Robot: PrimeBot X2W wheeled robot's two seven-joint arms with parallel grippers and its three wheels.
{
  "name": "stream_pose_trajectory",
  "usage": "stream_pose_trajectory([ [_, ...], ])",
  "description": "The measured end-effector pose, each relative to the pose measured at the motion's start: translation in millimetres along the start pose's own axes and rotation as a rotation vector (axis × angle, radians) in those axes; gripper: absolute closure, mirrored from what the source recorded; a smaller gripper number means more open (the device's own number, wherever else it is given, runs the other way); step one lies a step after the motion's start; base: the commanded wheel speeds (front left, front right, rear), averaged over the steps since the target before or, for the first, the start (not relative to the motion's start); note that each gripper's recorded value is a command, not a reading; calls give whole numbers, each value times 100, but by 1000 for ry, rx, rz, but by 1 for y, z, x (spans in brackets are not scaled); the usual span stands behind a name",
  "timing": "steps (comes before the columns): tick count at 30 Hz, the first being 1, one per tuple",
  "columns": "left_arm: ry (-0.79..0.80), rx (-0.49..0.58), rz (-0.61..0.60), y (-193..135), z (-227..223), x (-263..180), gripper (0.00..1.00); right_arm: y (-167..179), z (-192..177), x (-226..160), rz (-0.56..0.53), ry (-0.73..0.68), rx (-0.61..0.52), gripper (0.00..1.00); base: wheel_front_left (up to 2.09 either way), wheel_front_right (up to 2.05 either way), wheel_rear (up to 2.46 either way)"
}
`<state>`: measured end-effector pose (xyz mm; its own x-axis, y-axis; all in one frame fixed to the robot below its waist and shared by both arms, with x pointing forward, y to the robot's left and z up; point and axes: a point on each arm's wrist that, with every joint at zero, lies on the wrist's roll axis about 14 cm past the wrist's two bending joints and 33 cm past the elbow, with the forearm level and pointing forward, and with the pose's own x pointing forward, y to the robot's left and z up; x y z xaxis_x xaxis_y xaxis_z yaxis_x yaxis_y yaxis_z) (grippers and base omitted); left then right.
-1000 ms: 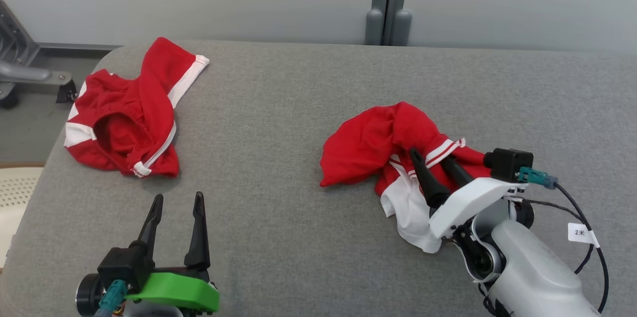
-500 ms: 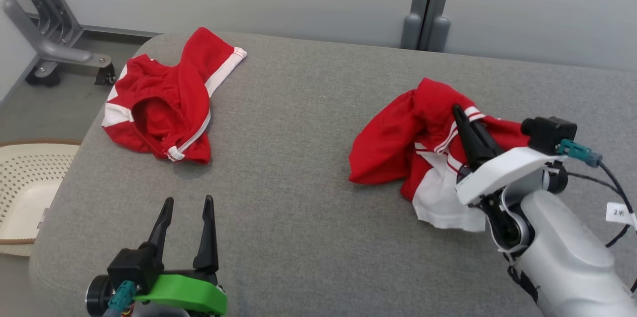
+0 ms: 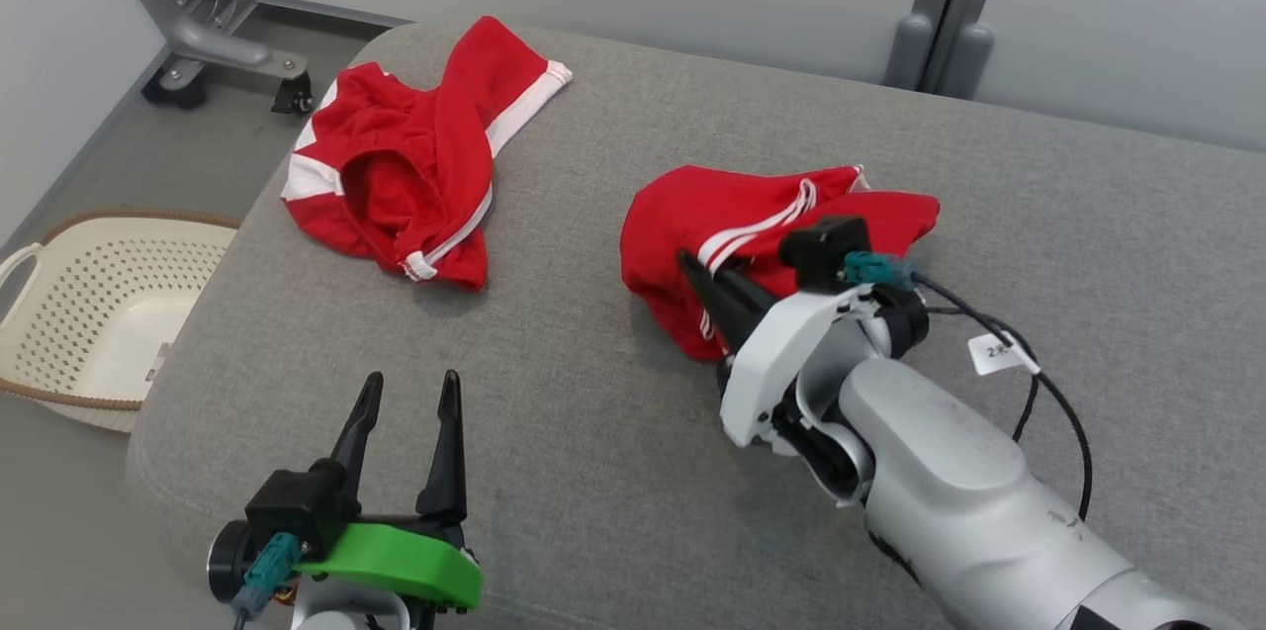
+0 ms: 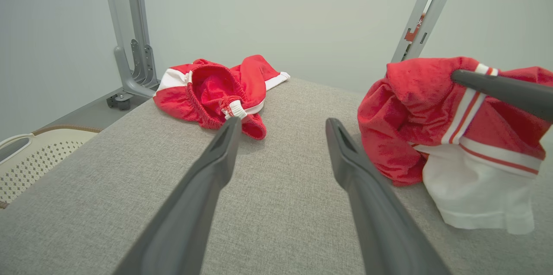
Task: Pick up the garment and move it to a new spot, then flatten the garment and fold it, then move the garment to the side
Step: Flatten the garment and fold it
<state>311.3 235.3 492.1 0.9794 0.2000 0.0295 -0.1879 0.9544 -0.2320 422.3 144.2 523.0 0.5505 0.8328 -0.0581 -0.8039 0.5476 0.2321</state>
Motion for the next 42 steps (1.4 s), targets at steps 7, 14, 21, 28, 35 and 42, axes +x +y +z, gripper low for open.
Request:
stream_pose_trajectory([
  [7, 19, 3, 18, 4, -5, 2, 0, 19, -45, -2, 48, 112, 58, 0, 0, 0, 0],
  [14, 21, 4, -27, -9, -7, 15, 0, -15, -19, -24, -21, -7, 98, 0, 0, 0, 0],
  [21, 21, -7, -123, -40, -9, 29, 0, -91, -13, -100, -243, -83, 119, 0, 0, 0, 0],
  [28, 37, -14, -197, -64, -15, 37, 0, -118, -29, -154, -410, -130, 213, 0, 0, 0, 0],
  [35, 34, -9, -211, -67, -14, 38, 0, -99, -55, -131, -383, -26, 404, 0, 0, 0, 0],
  [42, 34, -11, -165, -52, -13, 33, 0, -94, -84, -101, -374, 161, 628, 0, 0, 0, 0],
])
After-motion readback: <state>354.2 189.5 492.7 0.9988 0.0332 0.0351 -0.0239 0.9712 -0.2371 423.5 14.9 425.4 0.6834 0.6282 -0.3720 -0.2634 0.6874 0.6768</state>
